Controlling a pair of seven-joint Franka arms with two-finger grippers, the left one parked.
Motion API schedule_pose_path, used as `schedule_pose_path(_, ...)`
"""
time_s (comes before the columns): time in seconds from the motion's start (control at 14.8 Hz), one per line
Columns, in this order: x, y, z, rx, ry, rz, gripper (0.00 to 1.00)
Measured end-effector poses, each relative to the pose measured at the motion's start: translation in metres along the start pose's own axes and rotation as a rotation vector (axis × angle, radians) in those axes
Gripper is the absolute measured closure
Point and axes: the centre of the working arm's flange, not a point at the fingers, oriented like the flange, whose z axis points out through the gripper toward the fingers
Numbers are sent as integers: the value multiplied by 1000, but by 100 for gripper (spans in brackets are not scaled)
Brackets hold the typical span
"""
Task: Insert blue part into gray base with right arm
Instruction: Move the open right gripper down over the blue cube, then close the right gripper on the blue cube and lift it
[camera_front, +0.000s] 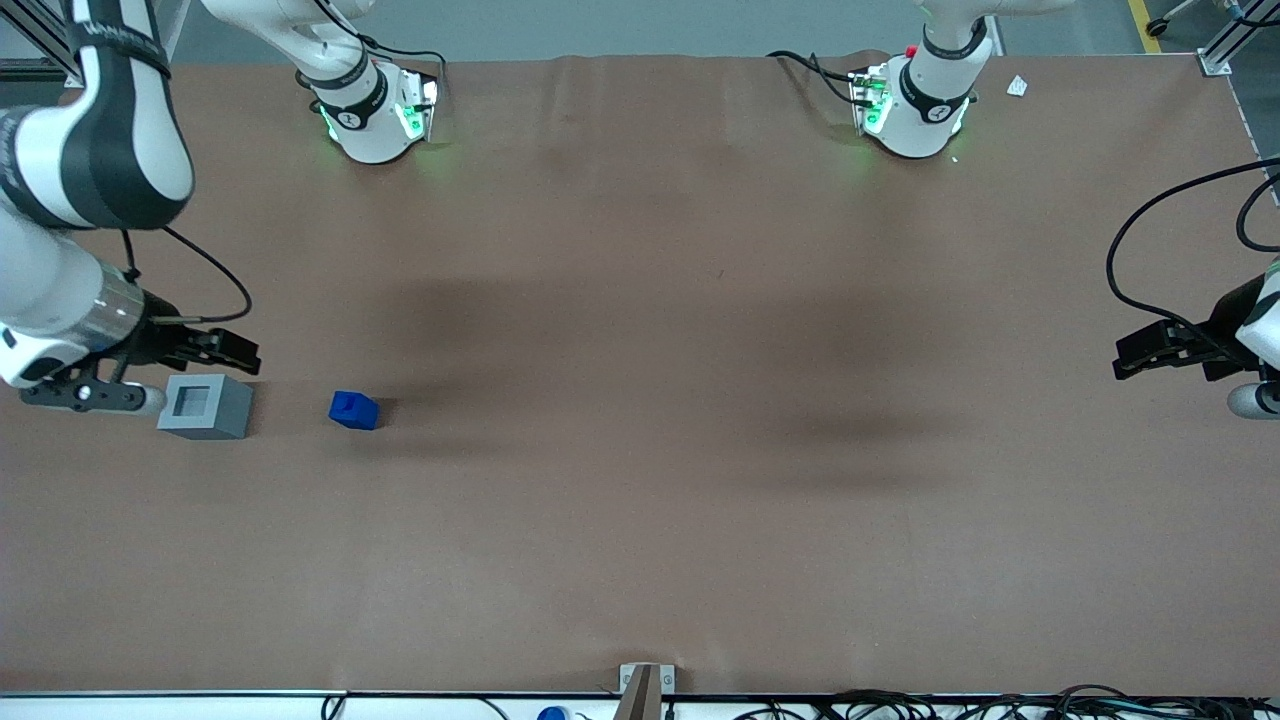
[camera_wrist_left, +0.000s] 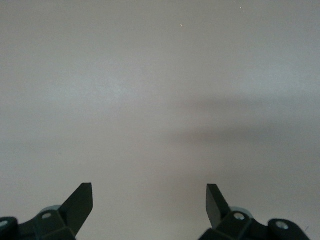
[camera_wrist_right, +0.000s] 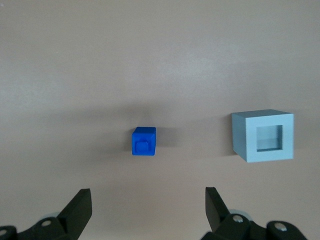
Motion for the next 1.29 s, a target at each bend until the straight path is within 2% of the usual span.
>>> schedule_pose_path(0.14, 8, -4, 30, 3, 0, 4, 0)
schedule_pose_path(0.34, 9, -6, 78, 40, 11, 29, 0)
schedule_pose_path(0.81, -2, -19, 158, 35, 55, 17, 0)
schedule_pose_path(1.29, -4, -27, 199, 24, 32, 6, 0)
